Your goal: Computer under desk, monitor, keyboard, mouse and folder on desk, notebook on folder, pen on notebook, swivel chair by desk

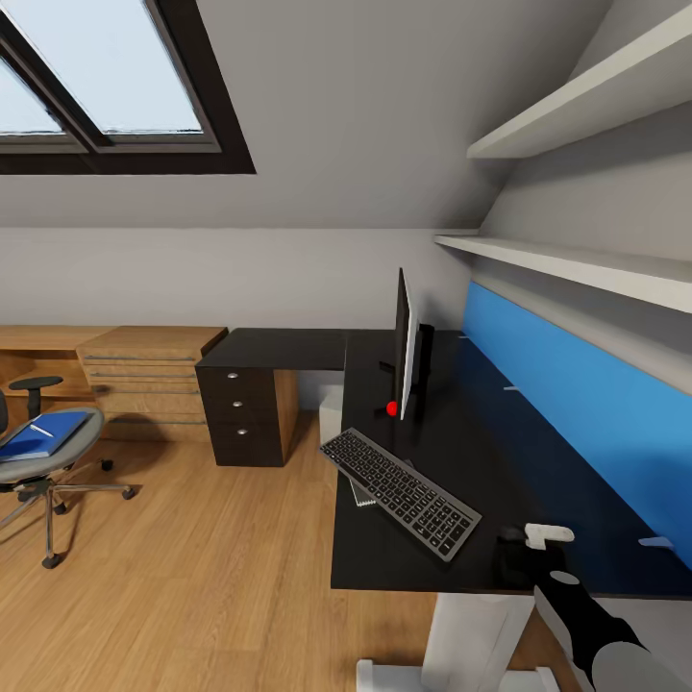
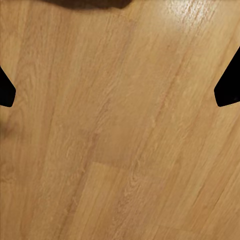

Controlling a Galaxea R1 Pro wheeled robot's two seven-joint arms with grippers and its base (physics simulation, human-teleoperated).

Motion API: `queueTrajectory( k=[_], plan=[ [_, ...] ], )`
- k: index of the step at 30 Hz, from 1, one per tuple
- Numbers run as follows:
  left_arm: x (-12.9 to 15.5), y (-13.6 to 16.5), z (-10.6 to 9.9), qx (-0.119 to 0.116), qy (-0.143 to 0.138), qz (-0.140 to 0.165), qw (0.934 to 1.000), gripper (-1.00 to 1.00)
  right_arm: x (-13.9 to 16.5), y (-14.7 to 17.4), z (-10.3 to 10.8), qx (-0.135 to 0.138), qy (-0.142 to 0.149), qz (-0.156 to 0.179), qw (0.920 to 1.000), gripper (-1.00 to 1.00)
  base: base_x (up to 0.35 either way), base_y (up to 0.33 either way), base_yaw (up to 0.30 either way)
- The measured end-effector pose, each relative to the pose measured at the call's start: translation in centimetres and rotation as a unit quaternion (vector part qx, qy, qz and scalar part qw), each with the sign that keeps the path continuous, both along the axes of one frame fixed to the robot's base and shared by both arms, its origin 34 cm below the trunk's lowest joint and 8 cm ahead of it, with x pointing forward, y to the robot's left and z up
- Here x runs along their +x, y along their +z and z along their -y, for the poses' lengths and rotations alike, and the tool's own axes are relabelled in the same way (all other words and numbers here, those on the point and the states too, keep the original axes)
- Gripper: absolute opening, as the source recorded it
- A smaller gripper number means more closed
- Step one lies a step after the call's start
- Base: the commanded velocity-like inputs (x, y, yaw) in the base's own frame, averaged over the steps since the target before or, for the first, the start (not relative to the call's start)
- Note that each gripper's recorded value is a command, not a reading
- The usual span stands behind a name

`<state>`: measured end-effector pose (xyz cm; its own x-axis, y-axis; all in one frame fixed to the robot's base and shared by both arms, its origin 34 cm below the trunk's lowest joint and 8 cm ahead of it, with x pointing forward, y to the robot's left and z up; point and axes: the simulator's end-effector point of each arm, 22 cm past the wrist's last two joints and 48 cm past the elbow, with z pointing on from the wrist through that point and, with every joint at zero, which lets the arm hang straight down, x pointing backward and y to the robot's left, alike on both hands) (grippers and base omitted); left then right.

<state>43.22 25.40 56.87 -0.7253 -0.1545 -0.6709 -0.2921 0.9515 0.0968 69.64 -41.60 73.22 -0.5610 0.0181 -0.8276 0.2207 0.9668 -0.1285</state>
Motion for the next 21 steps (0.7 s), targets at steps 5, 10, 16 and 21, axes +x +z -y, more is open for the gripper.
queueTrajectory(
  k=[5,10,16,21],
  plan=[
    [0.0,0.0,0.0,0.000,0.000,0.000,1.0000,1.00,0.0,0.0,0.0,0.000,0.000,0.000,1.0000,-1.00,0.000,0.000,0.000],
    [0.0,0.0,0.0,0.000,0.001,0.000,1.0000,1.00,0.0,0.0,0.0,0.000,0.000,0.000,1.0000,-1.00,0.000,0.000,0.000],
    [0.1,0.3,0.1,0.000,-0.003,0.001,1.0000,1.00,-0.2,0.1,0.1,0.000,-0.001,-0.004,1.0000,-1.00,0.000,0.000,0.000],
    [0.0,1.1,0.0,0.000,-0.003,0.001,1.0000,1.00,-0.2,0.8,0.1,0.000,-0.001,-0.004,1.0000,-1.00,0.000,0.000,0.000]
  ],
)
